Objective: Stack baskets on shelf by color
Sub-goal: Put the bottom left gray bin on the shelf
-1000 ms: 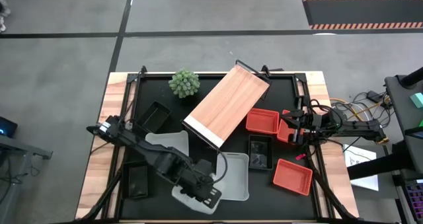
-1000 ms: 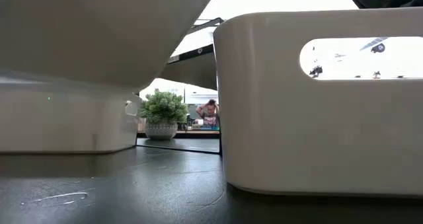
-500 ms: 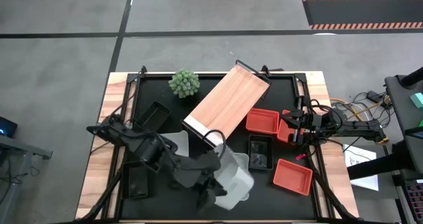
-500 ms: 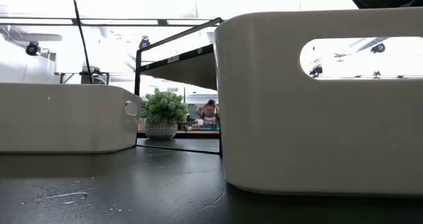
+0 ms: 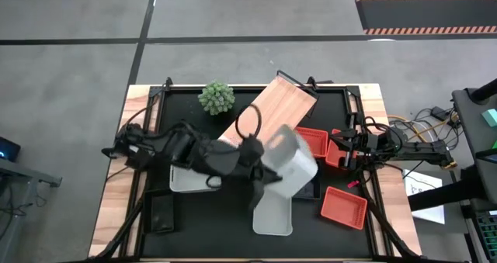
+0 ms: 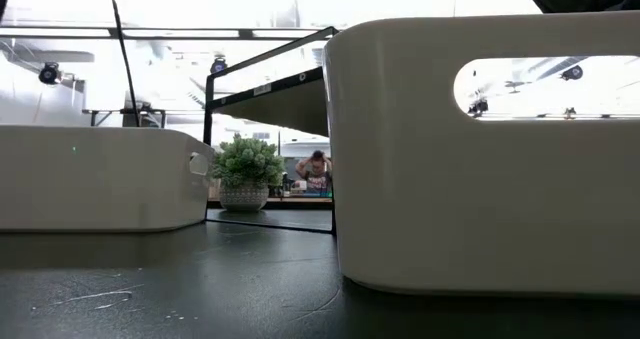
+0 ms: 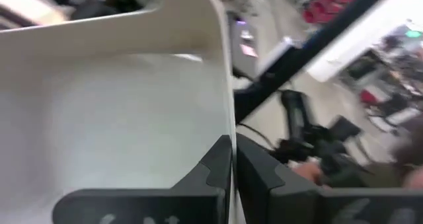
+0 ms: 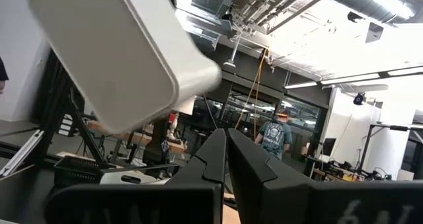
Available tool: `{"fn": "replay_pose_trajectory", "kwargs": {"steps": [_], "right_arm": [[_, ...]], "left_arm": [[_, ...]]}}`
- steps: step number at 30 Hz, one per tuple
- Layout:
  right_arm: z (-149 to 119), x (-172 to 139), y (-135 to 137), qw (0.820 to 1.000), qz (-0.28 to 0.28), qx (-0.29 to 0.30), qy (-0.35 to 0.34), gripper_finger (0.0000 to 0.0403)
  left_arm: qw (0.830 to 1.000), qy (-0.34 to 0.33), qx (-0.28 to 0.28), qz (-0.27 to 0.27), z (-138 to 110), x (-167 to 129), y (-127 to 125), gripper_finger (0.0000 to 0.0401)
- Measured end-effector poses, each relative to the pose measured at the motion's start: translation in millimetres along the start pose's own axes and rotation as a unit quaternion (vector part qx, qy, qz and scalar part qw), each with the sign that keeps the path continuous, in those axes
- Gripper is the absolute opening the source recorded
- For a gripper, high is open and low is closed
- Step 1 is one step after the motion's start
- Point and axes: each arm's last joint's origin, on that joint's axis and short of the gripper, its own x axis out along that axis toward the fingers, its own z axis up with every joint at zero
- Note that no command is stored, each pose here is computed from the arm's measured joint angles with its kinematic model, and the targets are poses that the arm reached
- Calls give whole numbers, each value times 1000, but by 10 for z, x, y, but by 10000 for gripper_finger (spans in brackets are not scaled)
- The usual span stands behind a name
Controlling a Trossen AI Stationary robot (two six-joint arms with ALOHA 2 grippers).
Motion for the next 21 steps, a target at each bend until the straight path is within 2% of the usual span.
{"fn": "replay_pose_trajectory", "kwargs": {"steps": [4,10,16,21], "right_arm": [[0,0,0,1000,0,-1,0,9],[0,0,0,1000,0,-1,0,9],[0,0,0,1000,0,-1,0,9],[-2,0,1,1000,0,-5,1,9]], "left_arm": [[997,33,-10,72,67,26,287,0],[980,80,-43,178,139,46,702,0],[972,85,-65,211,230,64,918,0],[965,96,-70,235,210,143,1066,0]]}}
